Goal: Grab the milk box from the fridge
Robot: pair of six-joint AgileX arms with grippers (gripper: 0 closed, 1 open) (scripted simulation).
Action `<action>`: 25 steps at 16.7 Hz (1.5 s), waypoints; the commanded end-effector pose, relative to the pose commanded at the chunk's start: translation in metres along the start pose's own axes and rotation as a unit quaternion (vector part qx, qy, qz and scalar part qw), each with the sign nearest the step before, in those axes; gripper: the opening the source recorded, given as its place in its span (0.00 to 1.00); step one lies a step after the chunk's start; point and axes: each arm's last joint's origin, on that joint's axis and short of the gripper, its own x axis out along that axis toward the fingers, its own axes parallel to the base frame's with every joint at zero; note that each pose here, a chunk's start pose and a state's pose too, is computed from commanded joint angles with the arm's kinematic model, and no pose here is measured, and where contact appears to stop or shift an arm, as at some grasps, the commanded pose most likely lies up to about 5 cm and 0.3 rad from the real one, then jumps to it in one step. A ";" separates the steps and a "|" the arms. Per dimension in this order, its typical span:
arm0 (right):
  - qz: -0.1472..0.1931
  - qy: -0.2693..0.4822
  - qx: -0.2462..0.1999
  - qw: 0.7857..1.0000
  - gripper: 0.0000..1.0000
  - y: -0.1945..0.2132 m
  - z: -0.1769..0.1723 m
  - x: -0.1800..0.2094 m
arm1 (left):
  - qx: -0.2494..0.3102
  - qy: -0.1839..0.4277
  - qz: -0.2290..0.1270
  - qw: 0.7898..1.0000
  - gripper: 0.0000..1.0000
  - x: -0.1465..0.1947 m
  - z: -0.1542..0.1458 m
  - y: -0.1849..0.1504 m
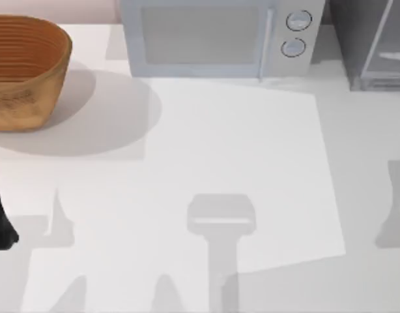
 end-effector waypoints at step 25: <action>0.358 0.006 0.002 0.934 0.00 0.058 -0.026 0.190 | 0.000 0.000 0.000 1.000 1.00 0.000 0.000 0.000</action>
